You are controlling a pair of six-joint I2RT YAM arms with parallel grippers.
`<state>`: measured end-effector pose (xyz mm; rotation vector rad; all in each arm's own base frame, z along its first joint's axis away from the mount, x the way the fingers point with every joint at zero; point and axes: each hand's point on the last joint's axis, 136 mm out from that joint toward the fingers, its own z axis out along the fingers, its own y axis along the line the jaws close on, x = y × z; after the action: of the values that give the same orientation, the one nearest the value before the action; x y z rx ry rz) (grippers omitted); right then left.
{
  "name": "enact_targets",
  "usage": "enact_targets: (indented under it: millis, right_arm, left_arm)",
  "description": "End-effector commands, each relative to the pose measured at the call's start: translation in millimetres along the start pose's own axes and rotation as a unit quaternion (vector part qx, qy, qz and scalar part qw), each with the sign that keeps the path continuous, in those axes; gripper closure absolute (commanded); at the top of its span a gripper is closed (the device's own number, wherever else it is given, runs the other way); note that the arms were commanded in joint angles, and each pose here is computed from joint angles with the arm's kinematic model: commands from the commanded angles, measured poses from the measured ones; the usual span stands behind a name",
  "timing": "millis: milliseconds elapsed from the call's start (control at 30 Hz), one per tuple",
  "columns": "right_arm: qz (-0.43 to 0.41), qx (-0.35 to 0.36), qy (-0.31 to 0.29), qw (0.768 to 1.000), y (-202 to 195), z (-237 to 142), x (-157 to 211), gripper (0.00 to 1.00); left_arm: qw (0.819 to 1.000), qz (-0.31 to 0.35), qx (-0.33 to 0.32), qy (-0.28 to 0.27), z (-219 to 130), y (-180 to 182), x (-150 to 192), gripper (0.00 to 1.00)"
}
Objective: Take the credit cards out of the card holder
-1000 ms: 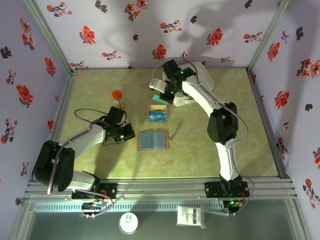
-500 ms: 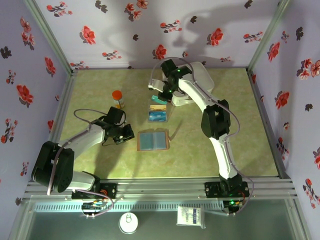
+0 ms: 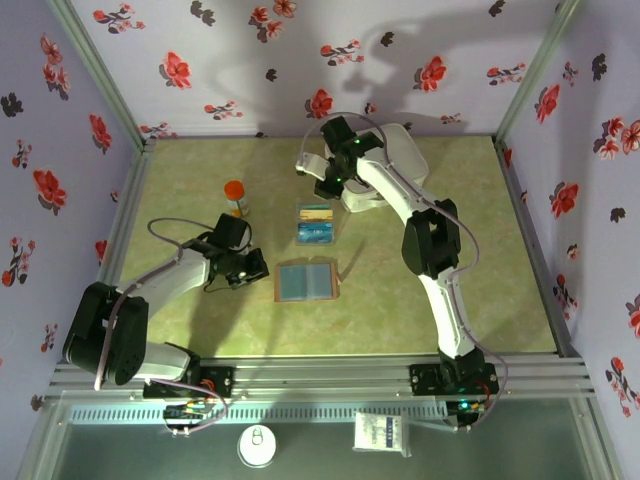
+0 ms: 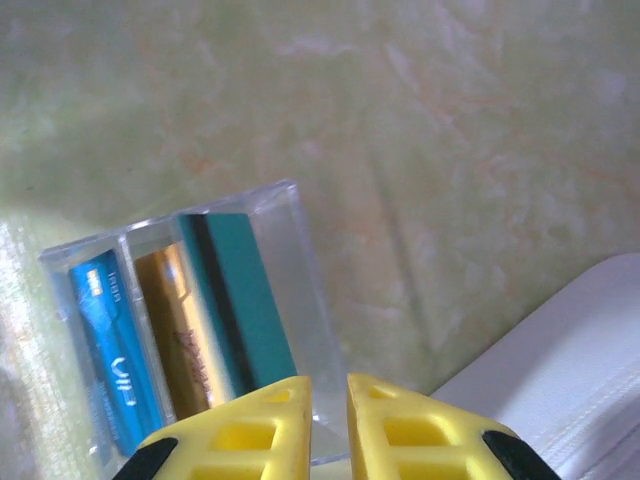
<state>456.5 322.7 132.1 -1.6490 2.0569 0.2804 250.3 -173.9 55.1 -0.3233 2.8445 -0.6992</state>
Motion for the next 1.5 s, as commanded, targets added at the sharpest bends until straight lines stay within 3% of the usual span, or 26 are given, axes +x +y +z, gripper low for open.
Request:
enact_targets:
  millis: [0, 233, 600, 867, 1467]
  right_arm:
    - [0.020, 0.038, -0.016, 0.999, -16, -10, -7, 0.82]
    - [0.038, 0.009, -0.029, 0.999, -5, -5, -9, 0.79]
    - [0.032, -0.001, -0.028, 0.999, 17, -2, 0, 0.43]
    - [0.030, 0.024, 0.010, 0.999, 11, 17, 16, 0.42]
    - [0.019, -0.001, -0.002, 1.000, 25, 12, 7, 0.41]
  left_arm:
    - [1.000, -0.004, 0.000, 0.011, 3, 7, 6, 0.92]
    - [1.000, -0.009, 0.005, 0.012, 3, 8, 9, 0.92]
    - [1.000, -0.012, 0.010, 0.012, 4, 8, 11, 0.92]
    - [1.000, -0.015, 0.010, 0.010, 3, 10, 13, 0.92]
    - [1.000, -0.017, 0.014, 0.010, 3, 8, 13, 0.92]
